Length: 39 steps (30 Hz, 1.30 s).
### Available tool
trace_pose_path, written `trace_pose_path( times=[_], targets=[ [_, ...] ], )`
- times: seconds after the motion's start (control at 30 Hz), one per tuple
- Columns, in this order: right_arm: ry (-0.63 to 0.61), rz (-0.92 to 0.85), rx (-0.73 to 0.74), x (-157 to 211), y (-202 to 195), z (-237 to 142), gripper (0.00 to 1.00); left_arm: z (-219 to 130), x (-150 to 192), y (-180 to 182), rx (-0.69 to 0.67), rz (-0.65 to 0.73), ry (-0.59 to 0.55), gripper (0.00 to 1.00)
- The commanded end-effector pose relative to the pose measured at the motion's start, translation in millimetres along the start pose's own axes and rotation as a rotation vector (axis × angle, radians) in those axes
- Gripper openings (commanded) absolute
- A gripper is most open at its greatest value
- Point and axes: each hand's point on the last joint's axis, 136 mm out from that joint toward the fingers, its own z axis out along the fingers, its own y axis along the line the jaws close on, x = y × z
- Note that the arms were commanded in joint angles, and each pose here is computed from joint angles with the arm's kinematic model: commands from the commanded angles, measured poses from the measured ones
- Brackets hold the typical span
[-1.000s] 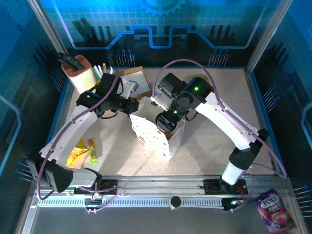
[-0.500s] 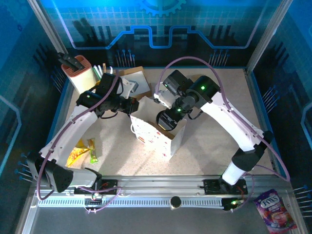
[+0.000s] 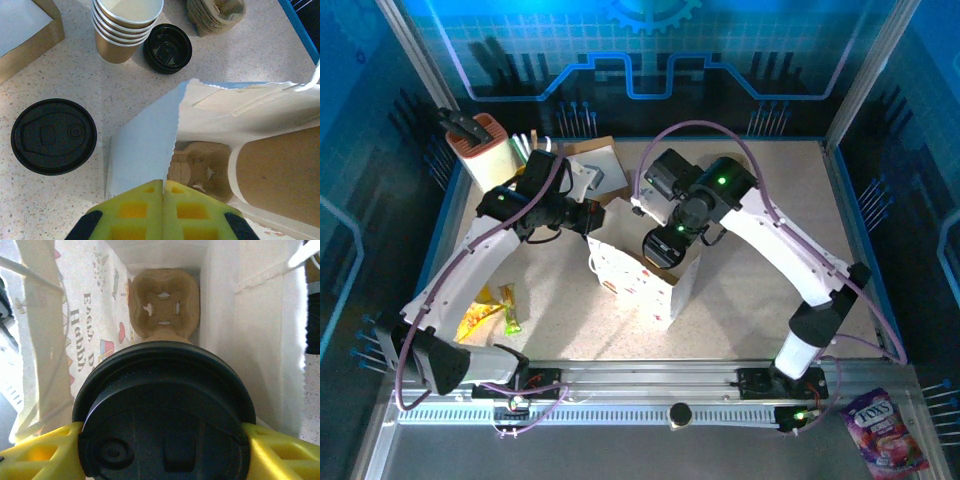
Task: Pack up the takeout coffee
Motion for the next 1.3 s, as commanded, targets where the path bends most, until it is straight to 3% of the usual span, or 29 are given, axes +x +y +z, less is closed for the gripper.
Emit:
trace_pose_path(
  times=[0.0,0.2,0.6,1.27],
  targets=[
    [0.065,-0.010,0.031,9.0,-1.1,7.7,0.49,1.5,-2.0,-5.8,0.028,0.016,-0.009,0.00],
    [0.106,-0.035,0.042,10.6,4.6,19.2,0.49,2.0,-1.4,-5.2,0.027,0.014,-0.007,0.00],
    [0.111,-0.062,0.116,9.6,11.4,7.7,0.49,1.4,-2.4,-5.7,0.028,0.018,-0.011,0.00],
    [0.165,-0.012,0.109,15.9,13.9,46.7,0.48,2.3,0.0,-5.3,0.028,0.017,-0.007,0.00]
  ],
)
